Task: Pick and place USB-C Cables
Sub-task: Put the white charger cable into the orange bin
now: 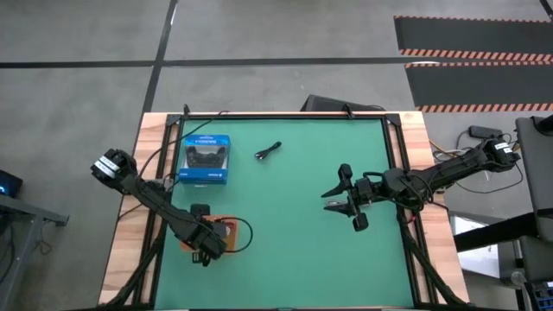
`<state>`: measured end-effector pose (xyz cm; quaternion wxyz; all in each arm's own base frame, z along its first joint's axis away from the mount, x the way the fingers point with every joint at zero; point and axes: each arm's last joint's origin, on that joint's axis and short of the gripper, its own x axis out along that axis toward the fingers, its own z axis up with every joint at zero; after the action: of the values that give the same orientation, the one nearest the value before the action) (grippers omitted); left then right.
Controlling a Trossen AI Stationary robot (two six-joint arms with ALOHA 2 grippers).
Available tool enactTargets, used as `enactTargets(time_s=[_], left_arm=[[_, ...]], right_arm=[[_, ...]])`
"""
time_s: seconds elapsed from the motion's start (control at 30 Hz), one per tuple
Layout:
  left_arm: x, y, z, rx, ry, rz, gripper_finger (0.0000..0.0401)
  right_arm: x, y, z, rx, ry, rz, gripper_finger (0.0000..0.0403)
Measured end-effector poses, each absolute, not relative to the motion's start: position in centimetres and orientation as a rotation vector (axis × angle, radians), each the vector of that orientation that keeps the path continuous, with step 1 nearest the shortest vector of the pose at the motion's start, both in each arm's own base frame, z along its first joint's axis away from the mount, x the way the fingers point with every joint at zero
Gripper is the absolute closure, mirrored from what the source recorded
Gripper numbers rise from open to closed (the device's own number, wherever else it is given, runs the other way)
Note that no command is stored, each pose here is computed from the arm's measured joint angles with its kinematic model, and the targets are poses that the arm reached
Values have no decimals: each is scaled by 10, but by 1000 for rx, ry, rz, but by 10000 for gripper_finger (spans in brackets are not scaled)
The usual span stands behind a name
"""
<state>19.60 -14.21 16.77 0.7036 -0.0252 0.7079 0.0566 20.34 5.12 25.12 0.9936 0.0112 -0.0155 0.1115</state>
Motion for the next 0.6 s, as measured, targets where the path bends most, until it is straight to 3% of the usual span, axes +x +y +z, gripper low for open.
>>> enactTargets(time_s=[0.6], left_arm=[[195,-142,167,-76,1592,117,344]], right_arm=[[203,51,250,48,-15,223,250]])
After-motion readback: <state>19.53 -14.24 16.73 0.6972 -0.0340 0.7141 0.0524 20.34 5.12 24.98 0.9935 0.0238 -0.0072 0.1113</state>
